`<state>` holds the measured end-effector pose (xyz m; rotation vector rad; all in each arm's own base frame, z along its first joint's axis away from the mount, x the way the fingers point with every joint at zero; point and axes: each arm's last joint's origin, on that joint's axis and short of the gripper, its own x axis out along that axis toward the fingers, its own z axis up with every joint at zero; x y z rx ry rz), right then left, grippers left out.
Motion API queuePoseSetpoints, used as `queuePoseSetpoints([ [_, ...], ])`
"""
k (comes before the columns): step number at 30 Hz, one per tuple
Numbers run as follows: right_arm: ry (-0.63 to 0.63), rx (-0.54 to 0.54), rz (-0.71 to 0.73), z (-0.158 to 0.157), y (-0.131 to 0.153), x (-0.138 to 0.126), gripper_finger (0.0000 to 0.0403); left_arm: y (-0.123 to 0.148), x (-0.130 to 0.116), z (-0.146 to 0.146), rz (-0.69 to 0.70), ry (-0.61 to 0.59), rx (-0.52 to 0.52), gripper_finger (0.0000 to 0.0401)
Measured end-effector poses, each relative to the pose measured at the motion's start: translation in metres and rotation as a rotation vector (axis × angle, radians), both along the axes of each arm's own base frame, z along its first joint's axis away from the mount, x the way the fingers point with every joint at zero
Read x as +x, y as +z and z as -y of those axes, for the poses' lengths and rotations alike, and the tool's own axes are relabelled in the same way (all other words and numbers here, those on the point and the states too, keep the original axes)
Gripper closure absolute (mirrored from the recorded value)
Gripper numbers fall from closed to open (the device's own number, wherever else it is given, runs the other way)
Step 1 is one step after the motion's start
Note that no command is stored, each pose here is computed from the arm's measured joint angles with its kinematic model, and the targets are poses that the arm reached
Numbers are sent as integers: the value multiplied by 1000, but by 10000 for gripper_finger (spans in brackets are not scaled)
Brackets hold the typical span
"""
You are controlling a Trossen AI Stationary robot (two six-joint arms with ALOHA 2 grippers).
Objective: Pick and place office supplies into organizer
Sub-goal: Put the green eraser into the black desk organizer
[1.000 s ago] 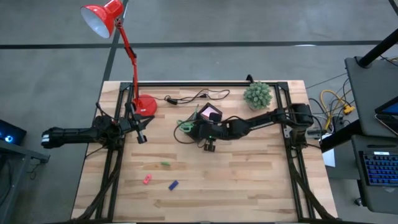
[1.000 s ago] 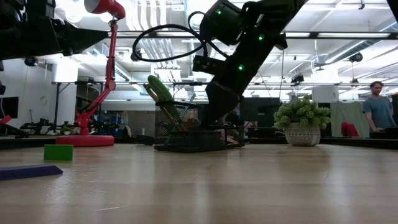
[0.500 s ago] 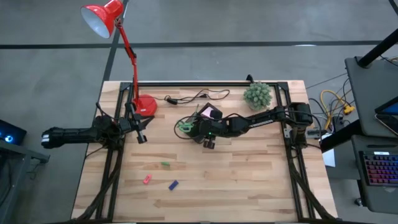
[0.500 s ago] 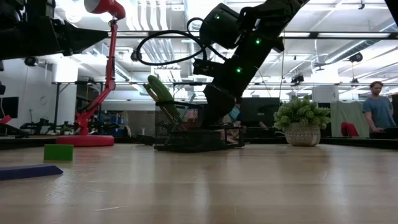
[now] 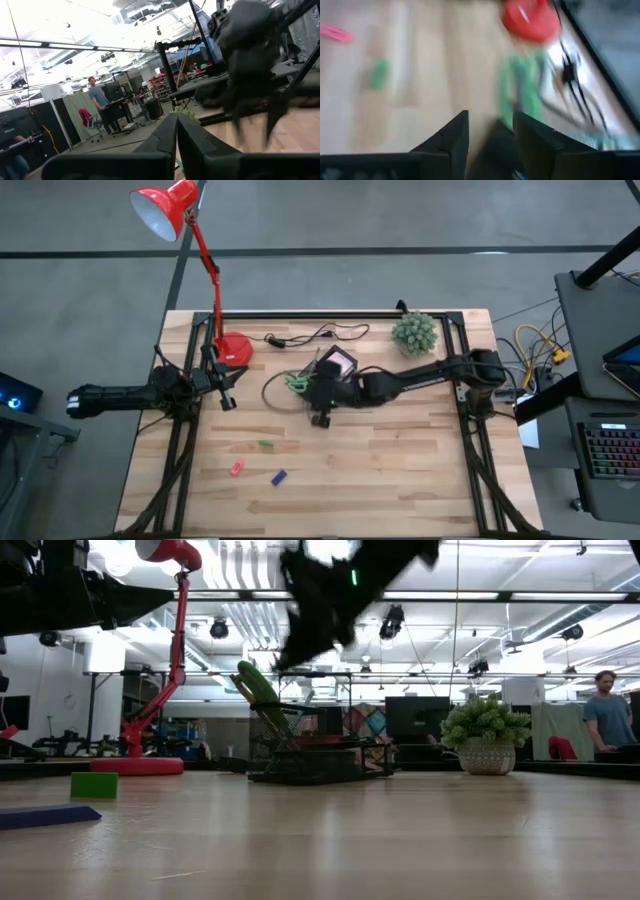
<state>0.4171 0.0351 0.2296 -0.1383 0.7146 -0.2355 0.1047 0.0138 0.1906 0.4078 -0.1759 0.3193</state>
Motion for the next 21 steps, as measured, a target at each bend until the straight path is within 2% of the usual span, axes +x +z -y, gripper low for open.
queuePoseSetpoints([
  [4, 121, -88, 62, -40, 27, 2, 277, 0, 0, 0, 0, -1, 0, 401],
  [6, 166, -94, 78, -57, 35, -4, 287, 0, 0, 0, 0, 0, 0, 401],
  [8, 180, -78, 94, -67, 41, -13, 299, 0, 0, 0, -1, -1, -1, 401],
  [10, 135, -55, 120, -76, 46, -28, 311, -1, 0, 0, -9, -1, -2, 401],
  [15, 30, -75, 180, -95, 44, -81, 339, -1, 1, 0, -13, -1, -3, 401],
  [18, -16, -114, 272, -102, 38, -121, 351, -1, 1, 0, -12, -1, -3, 401],
  [21, 12, -102, 357, -100, 24, -158, 360, -1, 1, 0, -12, -1, -3, 401],
])
